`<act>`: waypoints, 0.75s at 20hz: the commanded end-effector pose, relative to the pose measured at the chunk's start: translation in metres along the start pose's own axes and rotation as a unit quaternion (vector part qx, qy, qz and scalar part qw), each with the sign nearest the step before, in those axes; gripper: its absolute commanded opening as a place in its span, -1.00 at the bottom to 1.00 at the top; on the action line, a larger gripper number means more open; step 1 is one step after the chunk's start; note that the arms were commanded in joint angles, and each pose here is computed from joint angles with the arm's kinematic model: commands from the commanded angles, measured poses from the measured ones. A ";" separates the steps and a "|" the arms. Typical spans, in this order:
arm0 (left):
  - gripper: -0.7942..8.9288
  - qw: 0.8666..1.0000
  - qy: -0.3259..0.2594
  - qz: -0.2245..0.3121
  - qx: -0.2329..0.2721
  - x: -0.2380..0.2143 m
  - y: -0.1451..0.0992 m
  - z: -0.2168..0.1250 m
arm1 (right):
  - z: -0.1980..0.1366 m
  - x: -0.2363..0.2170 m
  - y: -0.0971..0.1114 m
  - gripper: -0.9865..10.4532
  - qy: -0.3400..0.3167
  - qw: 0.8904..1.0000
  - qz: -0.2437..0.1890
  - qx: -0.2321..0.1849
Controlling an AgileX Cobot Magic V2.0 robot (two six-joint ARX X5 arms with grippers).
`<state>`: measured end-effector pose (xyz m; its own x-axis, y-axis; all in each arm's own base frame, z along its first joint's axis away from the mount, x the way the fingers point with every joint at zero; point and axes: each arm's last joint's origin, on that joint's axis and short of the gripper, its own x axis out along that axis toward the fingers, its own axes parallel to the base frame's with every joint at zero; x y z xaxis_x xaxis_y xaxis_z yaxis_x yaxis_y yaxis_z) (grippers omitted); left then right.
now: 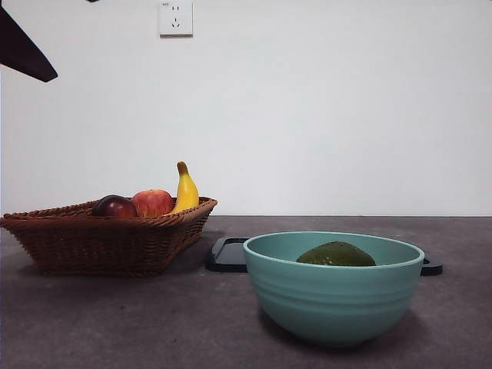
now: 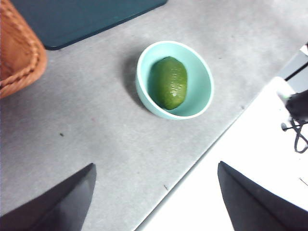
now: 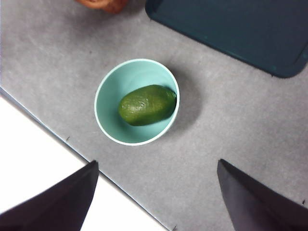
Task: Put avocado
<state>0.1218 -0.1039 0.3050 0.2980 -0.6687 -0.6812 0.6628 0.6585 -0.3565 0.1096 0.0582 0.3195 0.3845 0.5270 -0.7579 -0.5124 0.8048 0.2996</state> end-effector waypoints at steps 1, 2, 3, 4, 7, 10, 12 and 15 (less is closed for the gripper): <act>-0.01 1.000 -0.002 -0.005 0.004 0.000 -0.002 0.002 | 0.004 0.005 -0.001 -0.14 0.008 1.000 -0.001 0.006; -0.01 1.000 -0.003 -0.005 0.004 0.000 -0.002 0.002 | 0.004 0.010 -0.003 -0.14 0.015 1.000 -0.001 0.009; -0.01 1.000 -0.003 -0.005 0.004 0.000 -0.002 0.002 | 0.005 0.015 -0.004 -0.14 0.020 1.000 -0.002 0.013; -0.01 1.000 -0.003 -0.005 0.004 0.000 -0.002 0.002 | 0.007 0.023 -0.007 -0.14 0.024 1.000 -0.002 0.018; -0.01 1.000 -0.004 -0.005 0.004 0.000 -0.002 0.002 | 0.009 0.050 -0.016 -0.18 0.041 0.999 -0.003 0.030; -0.01 1.000 -0.004 -0.005 0.004 0.000 -0.002 0.002 | 0.014 0.078 -0.025 -0.21 0.055 0.998 -0.004 0.037; -0.01 1.000 -0.004 -0.005 0.005 0.000 -0.002 0.002 | 0.019 0.093 -0.027 -0.27 0.066 0.997 -0.001 0.035; -0.01 1.000 -0.004 -0.005 0.006 0.000 -0.002 0.002 | 0.025 0.115 -0.027 -0.28 0.082 0.996 -0.012 0.024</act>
<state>0.1217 -0.1040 0.3051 0.2980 -0.6699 -0.6800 0.6637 0.6575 -0.3568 0.1850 0.1022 0.2396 0.2677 0.4608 -0.8462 -0.4727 0.8281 0.3014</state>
